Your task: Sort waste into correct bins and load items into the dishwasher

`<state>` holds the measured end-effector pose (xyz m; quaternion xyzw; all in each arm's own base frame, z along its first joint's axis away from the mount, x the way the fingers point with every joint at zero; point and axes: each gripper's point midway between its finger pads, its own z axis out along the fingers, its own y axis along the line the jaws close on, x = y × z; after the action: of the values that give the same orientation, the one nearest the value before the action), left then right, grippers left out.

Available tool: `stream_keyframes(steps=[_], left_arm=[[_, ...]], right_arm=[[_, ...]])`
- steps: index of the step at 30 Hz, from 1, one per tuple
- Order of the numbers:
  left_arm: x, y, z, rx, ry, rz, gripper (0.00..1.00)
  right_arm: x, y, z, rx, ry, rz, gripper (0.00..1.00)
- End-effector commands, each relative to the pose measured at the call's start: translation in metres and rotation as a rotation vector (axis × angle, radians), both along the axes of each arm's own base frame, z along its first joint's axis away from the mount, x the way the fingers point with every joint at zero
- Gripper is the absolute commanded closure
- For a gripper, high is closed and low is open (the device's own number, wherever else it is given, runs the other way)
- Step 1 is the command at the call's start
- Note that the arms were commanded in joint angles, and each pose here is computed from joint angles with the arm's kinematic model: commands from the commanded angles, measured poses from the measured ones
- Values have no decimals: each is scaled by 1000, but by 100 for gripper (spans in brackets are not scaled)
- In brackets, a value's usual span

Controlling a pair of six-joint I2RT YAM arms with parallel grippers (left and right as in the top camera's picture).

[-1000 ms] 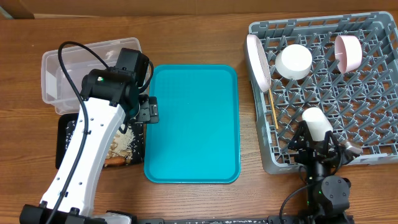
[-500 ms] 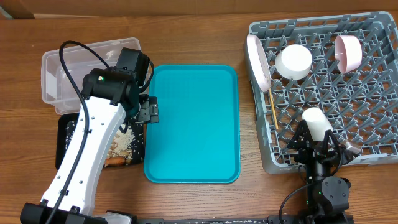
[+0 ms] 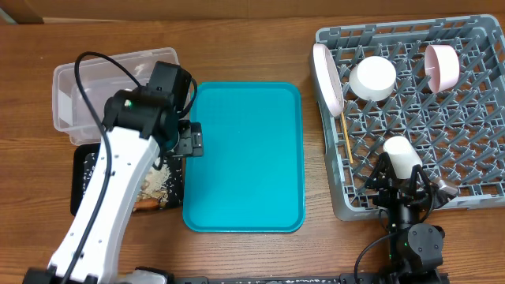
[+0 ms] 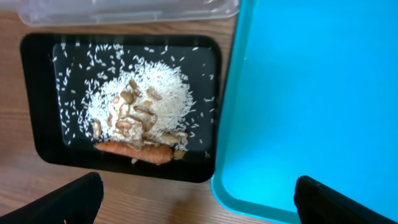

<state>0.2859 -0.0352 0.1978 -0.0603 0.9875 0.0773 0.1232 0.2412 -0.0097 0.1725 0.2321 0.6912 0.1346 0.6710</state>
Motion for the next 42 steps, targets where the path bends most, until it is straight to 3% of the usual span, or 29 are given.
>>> stream_keyframes(steps=[1, 6, 9, 15, 32, 42], left_arm=[[-13, -1, 36, -11, -132, -42, 0], [-27, 12, 75, -28, -304, -15, 0], [-20, 18, 104, -73, -492, -3, 0], [-3, -2, 139, -170, -866, -248, 0], [-52, 27, 55, -115, -1222, -184, 0], [-50, 29, 20, -104, -1357, -182, 0]], right_arm=[[0, 0, 0, 0, -10, 2, 0], [0, 0, 0, -1, -10, 2, 0], [0, 0, 0, 0, -10, 2, 0], [0, 0, 0, 0, -10, 2, 0], [0, 0, 0, 0, -10, 2, 0], [0, 0, 0, -1, -10, 2, 0]])
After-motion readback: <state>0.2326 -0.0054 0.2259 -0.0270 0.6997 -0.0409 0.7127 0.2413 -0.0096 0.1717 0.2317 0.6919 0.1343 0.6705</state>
